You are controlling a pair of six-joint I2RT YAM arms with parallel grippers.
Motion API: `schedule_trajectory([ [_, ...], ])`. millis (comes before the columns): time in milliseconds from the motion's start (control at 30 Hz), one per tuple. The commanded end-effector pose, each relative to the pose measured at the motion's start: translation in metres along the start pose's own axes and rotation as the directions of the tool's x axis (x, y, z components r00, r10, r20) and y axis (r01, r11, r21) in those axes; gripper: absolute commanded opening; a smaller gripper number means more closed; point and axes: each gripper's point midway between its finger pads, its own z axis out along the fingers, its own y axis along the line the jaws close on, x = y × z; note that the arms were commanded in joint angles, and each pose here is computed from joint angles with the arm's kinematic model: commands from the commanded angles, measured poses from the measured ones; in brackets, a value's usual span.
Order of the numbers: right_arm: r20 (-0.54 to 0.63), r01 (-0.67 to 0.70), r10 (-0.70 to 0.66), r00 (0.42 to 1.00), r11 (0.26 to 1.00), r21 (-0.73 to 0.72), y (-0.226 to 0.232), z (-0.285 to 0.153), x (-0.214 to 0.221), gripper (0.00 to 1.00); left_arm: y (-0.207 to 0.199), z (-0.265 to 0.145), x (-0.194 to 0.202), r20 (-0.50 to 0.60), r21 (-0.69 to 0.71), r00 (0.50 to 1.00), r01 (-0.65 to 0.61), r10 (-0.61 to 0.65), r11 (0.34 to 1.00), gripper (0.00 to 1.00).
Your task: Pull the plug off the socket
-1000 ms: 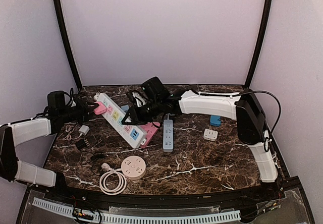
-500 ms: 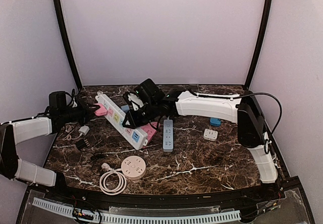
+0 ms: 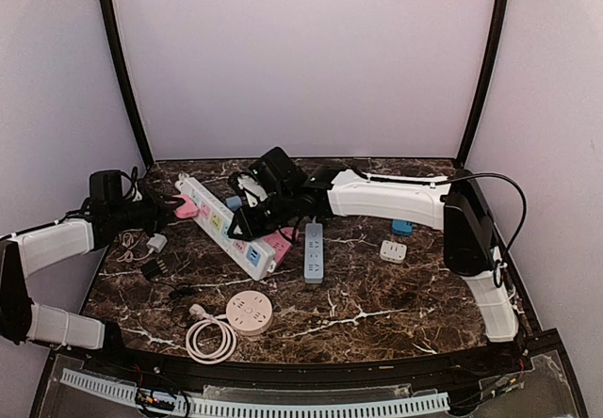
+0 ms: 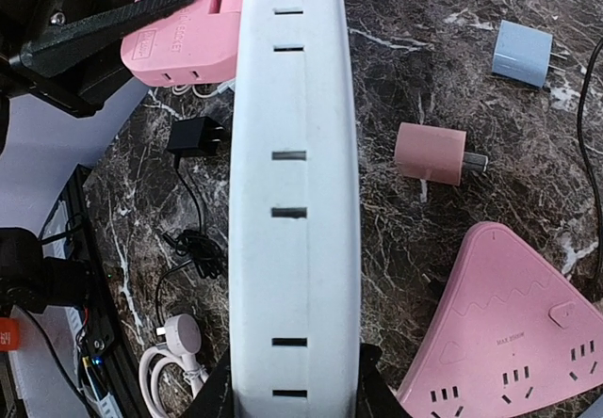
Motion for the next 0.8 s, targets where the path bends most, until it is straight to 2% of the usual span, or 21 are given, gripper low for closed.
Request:
schedule_trajectory([
  [0,0.235,-0.051,0.046,0.971,0.999,0.019,-0.015,-0.036,-0.076,0.00,-0.007,-0.015,0.000,0.025,-0.037,0.998,-0.052,0.053,0.998,0.00],
  [367,0.253,-0.064,0.058,0.966,0.998,0.017,-0.020,-0.011,-0.076,0.00,0.009,-0.023,0.005,0.031,-0.132,1.000,0.000,0.004,0.991,0.00],
  [533,0.244,-0.025,0.053,0.968,0.993,-0.117,0.003,-0.005,-0.076,0.00,0.006,-0.027,0.004,0.033,-0.144,0.999,-0.019,0.024,0.989,0.00],
  [767,0.181,-0.052,0.108,0.978,0.956,-0.288,0.033,0.013,-0.069,0.00,0.000,-0.032,0.002,0.040,-0.161,0.998,-0.041,0.048,0.986,0.00],
])
